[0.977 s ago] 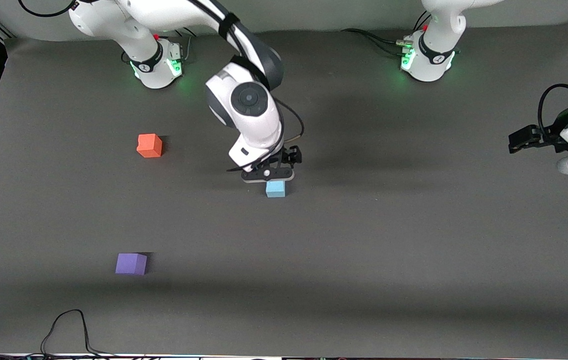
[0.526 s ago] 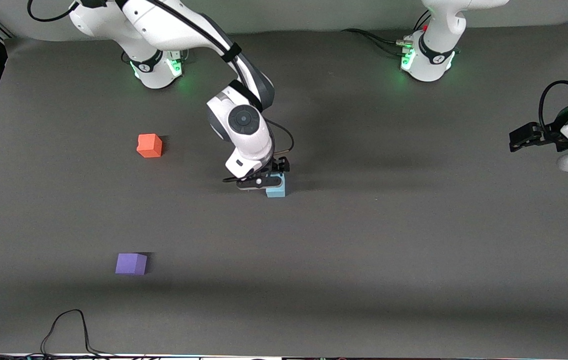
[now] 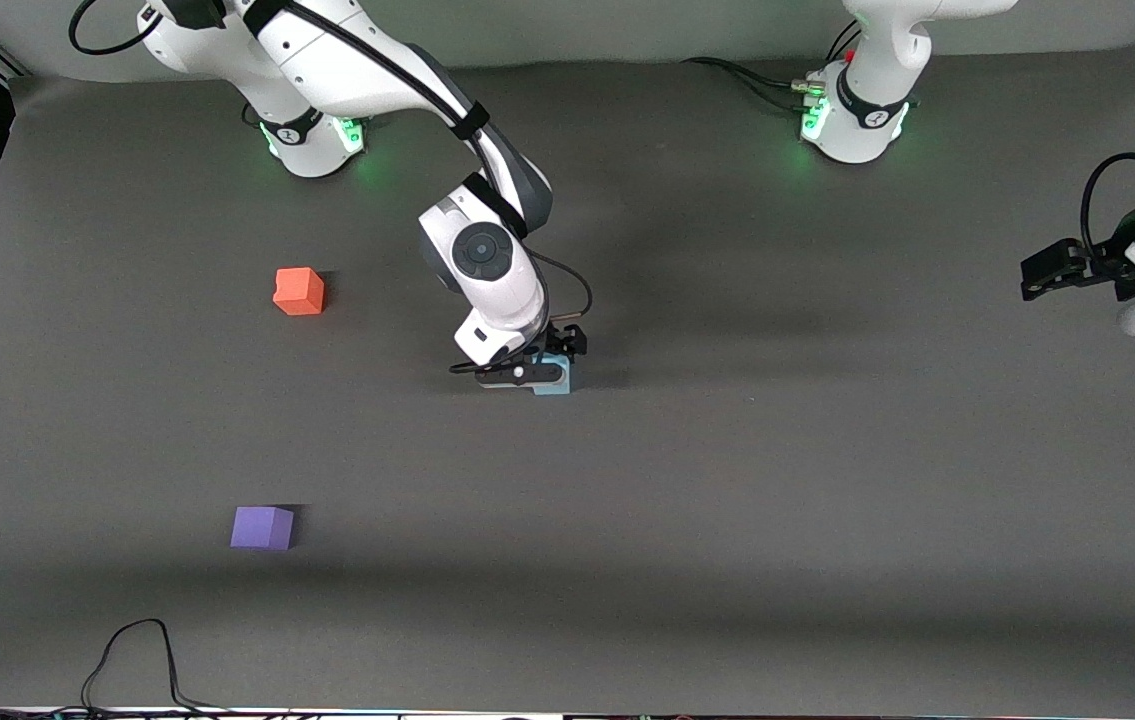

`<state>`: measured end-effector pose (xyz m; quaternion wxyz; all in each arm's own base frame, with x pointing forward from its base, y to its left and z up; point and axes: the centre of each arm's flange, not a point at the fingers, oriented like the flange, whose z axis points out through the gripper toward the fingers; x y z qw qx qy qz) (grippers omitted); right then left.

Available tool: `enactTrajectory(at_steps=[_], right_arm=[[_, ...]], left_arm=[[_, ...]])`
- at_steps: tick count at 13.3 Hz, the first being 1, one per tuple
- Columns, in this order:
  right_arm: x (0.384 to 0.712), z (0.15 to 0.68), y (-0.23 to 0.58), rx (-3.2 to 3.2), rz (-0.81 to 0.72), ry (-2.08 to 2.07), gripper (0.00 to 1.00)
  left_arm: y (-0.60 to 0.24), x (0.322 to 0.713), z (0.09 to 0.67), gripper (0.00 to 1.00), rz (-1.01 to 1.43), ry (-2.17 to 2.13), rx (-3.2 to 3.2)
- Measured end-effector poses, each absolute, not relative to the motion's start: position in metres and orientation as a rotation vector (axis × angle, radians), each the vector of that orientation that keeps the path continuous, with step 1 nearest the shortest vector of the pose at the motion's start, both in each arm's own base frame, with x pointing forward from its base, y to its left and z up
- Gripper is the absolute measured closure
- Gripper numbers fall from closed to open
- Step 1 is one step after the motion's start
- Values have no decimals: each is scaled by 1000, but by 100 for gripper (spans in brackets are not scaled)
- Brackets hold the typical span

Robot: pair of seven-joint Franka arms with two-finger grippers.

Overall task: Place blue block between orange and purple blocks
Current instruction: 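Reach the right gripper to the blue block and close on it, then carry the blue block with the right gripper between the orange and purple blocks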

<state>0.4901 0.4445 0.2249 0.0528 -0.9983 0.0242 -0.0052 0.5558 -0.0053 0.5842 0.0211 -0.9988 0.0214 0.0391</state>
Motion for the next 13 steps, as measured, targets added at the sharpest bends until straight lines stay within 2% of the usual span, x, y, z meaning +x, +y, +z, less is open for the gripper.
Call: enactTrajectory(at_steps=[4,5,6,7,8,9,10,11,13], right_arm=[[489,195,444,-3038,-21,79,0],[489,188,444,-3039,-23,80,5],[488,182,443,-3043,-19,81,5],[488,179,443,-3045,-18,81,12],[488,178,443,-3045,-18,81,23],[488,179,444,-3043,-20,81,24],[489,180,444,-3041,-24,81,31],[490,182,445,-3039,-28,80,43],[493,188,447,-3031,-41,80,45]], left_arm=[[-8,556,584,0,119,71,-3102],[-8,556,584,0,119,70,-3103],[-8,556,584,0,119,71,-3104],[-8,556,584,0,119,71,-3105],[-8,556,584,0,119,71,-3107],[-8,556,584,0,119,71,-3110],[-9,556,584,0,120,71,-3112],[-9,556,584,0,120,71,-3113],[-9,556,584,0,120,72,-3114]])
